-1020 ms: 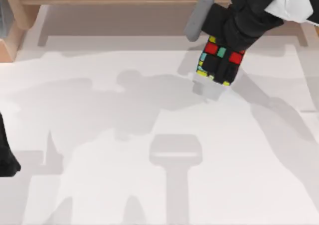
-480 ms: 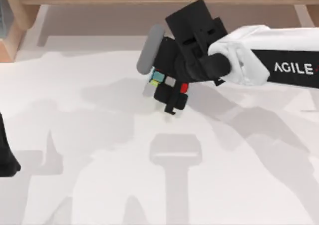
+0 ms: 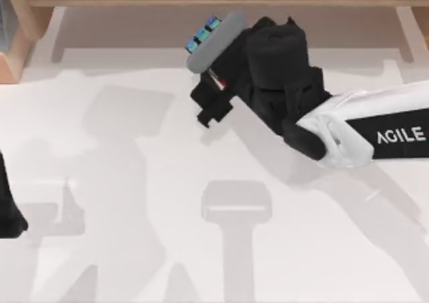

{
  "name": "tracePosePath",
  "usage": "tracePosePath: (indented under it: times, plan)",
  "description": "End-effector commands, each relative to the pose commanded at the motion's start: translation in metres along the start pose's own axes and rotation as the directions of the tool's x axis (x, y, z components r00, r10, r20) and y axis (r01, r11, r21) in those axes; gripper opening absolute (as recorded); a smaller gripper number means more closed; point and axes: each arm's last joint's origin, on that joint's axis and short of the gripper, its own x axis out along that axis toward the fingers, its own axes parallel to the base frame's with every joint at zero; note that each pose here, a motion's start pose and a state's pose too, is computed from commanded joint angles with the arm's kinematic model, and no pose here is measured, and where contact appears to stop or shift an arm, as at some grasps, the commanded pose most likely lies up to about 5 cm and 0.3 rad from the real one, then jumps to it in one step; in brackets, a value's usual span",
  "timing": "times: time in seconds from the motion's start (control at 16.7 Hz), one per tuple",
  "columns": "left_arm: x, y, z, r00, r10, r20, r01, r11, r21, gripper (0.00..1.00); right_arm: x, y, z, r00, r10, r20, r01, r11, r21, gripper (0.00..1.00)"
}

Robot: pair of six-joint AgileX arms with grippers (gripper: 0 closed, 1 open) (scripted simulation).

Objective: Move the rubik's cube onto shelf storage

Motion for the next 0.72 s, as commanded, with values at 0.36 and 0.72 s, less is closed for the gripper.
tracePosePath:
  times: [0.36, 0.72]
  plan:
    - [0.0, 0.0, 0.0, 1.0, 0.0, 0.0, 0.0, 1.0, 0.0, 1.0, -0.018, -0.048, -0.031, 0.902, -0.383, 0.201, 0.283, 0.874, 0.395, 0.0]
    - [0.0, 0.0, 0.0, 1.0, 0.0, 0.0, 0.0, 1.0, 0.0, 1.0, -0.037, -0.079, -0.074, 0.795, -0.58, 0.179, 0.379, 0.705, 0.599, 0.0]
